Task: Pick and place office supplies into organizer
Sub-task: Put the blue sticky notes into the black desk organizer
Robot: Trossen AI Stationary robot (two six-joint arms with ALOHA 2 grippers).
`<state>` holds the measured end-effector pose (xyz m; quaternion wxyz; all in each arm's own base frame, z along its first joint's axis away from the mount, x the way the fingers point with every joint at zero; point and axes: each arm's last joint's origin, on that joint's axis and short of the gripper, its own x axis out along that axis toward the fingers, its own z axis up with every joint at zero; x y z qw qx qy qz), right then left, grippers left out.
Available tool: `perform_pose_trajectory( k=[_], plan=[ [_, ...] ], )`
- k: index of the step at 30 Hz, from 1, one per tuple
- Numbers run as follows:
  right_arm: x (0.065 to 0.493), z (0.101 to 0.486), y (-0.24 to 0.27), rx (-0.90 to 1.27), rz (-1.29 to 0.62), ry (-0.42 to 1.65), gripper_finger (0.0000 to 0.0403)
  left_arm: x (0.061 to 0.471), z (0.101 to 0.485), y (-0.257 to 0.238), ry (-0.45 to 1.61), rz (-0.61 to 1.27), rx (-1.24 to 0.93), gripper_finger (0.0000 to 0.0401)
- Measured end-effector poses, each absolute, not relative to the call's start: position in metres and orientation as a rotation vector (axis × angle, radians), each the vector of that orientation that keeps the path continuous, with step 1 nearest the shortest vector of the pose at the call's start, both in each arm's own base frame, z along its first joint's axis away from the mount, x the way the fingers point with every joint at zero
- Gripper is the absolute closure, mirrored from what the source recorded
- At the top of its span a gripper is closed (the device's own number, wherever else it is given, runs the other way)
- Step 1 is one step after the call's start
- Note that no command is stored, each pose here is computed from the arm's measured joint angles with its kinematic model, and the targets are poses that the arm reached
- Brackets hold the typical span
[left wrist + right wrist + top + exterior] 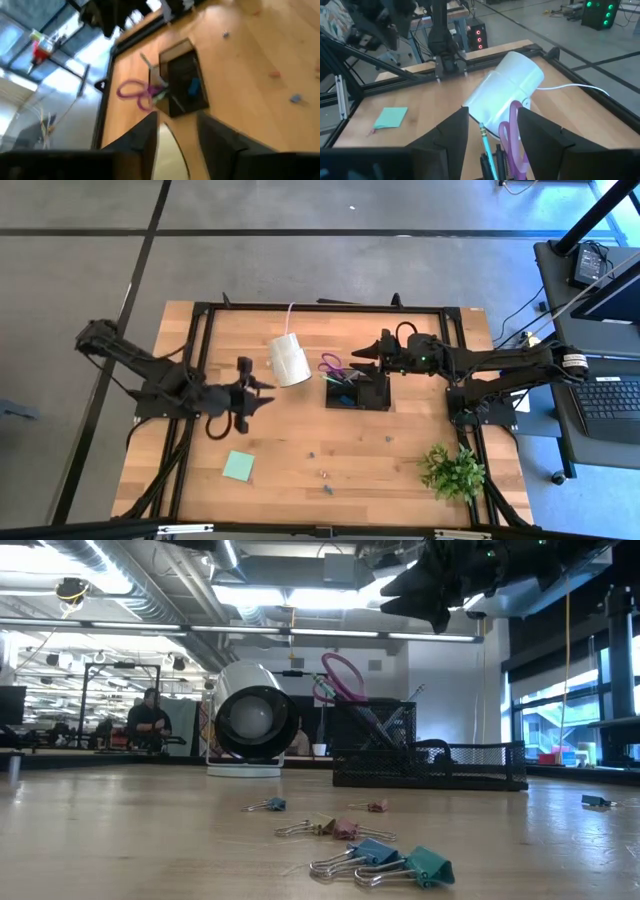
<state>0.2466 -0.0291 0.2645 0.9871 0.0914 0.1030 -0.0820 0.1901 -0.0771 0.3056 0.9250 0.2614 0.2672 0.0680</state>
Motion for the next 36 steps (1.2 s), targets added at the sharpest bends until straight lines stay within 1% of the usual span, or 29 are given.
perform_pose_trajectory(
  k=[7,10,14,18,21,23,26,36],
  plan=[
    [0.247,0.264,-0.029,0.184,-0.165,0.208,0.0230,0.181,0.290,-0.103,0.749,0.110,0.224,0.0276],
    [0.247,0.264,-0.029,0.184,-0.165,0.208,0.0230,0.179,0.280,-0.114,0.914,0.082,0.044,0.0276],
    [0.247,0.264,-0.029,0.183,-0.165,0.207,0.0230,0.178,0.261,-0.127,1.202,0.079,-0.235,0.0276],
    [0.247,0.264,-0.029,0.183,-0.165,0.207,0.0230,0.176,0.247,-0.142,1.440,0.119,-0.490,0.0276],
    [0.247,0.264,-0.029,0.184,-0.166,0.207,0.0230,0.175,0.241,-0.149,1.540,0.239,-0.689,0.0276],
    [0.247,0.264,-0.029,0.183,-0.166,0.207,0.0230,0.173,0.240,-0.152,1.549,0.336,-0.788,0.0276],
    [0.247,0.264,-0.029,0.182,-0.165,0.208,0.0230,0.166,0.243,-0.158,1.473,0.409,-0.844,0.0276],
    [0.247,0.264,-0.029,0.157,-0.163,0.208,0.0230,0.121,0.270,-0.168,1.022,0.494,-1.044,0.0276]
  ],
)
